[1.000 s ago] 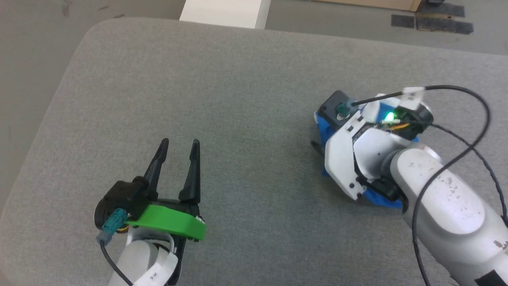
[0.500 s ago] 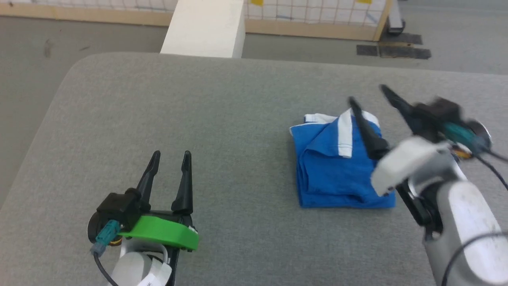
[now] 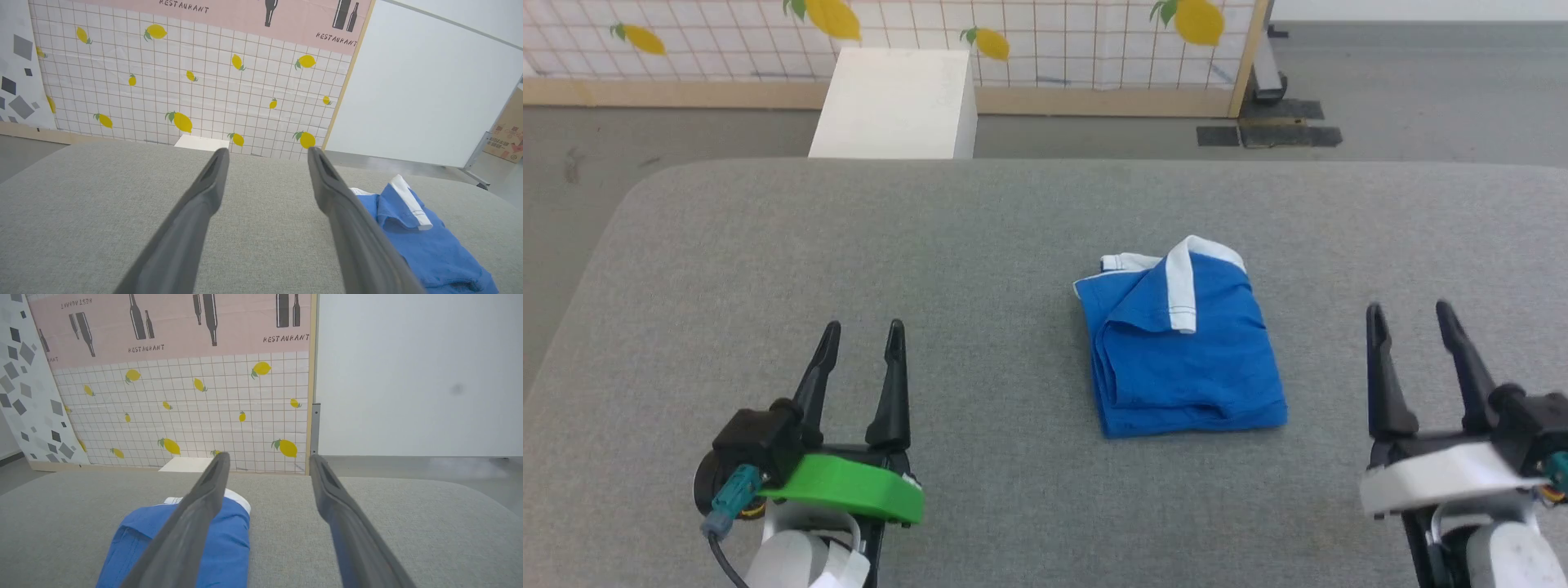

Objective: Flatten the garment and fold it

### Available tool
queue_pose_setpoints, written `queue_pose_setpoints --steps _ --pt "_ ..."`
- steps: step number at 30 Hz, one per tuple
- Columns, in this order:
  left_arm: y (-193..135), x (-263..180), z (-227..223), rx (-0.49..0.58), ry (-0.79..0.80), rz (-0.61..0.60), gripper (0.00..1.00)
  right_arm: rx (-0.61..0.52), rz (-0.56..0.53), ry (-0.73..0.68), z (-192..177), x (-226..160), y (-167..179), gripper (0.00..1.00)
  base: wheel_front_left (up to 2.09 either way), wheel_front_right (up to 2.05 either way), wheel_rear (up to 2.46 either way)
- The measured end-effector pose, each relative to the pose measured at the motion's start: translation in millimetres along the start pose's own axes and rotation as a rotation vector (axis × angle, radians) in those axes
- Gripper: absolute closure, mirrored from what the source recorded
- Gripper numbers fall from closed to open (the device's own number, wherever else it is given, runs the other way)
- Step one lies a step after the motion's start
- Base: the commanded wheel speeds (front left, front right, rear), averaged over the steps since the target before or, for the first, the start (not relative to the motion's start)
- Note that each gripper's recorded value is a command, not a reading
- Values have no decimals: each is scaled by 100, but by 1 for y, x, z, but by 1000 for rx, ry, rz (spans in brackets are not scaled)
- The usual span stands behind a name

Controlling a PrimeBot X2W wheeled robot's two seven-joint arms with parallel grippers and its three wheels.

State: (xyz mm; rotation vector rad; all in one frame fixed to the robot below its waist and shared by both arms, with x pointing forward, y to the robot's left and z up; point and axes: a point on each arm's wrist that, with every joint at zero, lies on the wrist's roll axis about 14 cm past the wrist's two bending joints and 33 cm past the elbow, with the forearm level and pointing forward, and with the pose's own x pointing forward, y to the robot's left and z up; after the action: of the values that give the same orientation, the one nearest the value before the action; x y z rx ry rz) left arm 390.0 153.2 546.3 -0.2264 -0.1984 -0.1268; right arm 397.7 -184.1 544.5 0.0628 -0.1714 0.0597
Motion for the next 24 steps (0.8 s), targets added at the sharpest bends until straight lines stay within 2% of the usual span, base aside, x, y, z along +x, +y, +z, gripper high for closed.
queue_pose_setpoints --steps 12,24 --pt "-15 -16 -3 8 17 -37 0 0 -36 46 -13 -52 -8 0 0 0 0" --pt "-19 -16 -4 6 20 -50 0 -4 -48 33 -7 -57 -12 0 0 0 0"
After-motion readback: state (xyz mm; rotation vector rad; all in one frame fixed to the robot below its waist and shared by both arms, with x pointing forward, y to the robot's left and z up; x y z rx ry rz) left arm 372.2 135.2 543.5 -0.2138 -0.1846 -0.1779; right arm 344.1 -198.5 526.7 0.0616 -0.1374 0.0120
